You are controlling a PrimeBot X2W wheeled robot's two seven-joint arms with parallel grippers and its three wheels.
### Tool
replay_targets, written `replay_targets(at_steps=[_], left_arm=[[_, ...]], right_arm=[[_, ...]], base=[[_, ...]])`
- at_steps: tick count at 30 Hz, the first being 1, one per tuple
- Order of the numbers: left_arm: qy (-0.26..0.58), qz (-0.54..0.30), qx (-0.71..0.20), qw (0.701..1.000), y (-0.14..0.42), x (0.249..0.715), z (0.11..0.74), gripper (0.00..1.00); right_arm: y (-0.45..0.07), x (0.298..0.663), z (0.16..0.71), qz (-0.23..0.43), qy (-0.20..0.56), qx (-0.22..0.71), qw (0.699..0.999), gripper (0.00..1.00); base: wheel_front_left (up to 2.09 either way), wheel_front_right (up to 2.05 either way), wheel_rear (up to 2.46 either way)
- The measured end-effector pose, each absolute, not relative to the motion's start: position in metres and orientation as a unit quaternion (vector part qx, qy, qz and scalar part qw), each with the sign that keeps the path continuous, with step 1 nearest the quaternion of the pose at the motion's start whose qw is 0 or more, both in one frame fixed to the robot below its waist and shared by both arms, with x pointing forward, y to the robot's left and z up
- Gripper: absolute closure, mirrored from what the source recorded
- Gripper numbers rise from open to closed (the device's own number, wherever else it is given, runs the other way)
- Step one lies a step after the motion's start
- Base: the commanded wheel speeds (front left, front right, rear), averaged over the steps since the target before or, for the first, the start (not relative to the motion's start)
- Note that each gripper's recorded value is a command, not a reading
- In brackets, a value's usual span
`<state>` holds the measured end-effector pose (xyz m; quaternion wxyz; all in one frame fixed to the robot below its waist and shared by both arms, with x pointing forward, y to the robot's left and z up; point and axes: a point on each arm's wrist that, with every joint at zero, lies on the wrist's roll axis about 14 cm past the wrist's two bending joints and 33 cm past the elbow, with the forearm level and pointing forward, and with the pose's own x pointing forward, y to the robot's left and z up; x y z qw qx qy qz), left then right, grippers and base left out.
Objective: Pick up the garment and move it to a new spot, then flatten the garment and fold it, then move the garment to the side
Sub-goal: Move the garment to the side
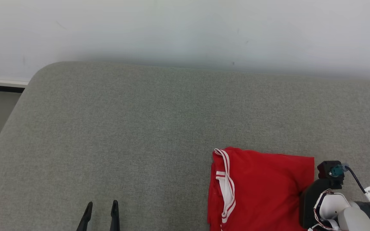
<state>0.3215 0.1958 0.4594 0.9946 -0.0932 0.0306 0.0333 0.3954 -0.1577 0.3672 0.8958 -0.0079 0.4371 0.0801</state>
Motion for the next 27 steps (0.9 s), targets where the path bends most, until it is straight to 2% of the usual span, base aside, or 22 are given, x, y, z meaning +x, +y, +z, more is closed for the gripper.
replay_targets(at_steps=[5, 12, 27], left_arm=[[0.026, 0.031, -0.095, 0.995, 0.193, 0.327, 0.462, 0.00], [0.008, 0.018, -0.096, 0.995, 0.185, 0.341, 0.474, 0.00], [0.003, -0.060, -0.097, 0.993, 0.140, 0.389, 0.477, 0.00]], right_arm=[[-0.169, 0.410, 0.385, 0.086, 0.422, -0.050, 0.901, 1.00], [-0.207, 0.444, 0.441, 0.063, 0.375, -0.095, 0.920, 1.00], [-0.306, 0.464, 0.529, -0.041, 0.324, -0.129, 0.936, 1.00]], base=[[0.00, 0.00, 0.00], [0.00, 0.00, 0.00], [0.00, 0.00, 0.00]])
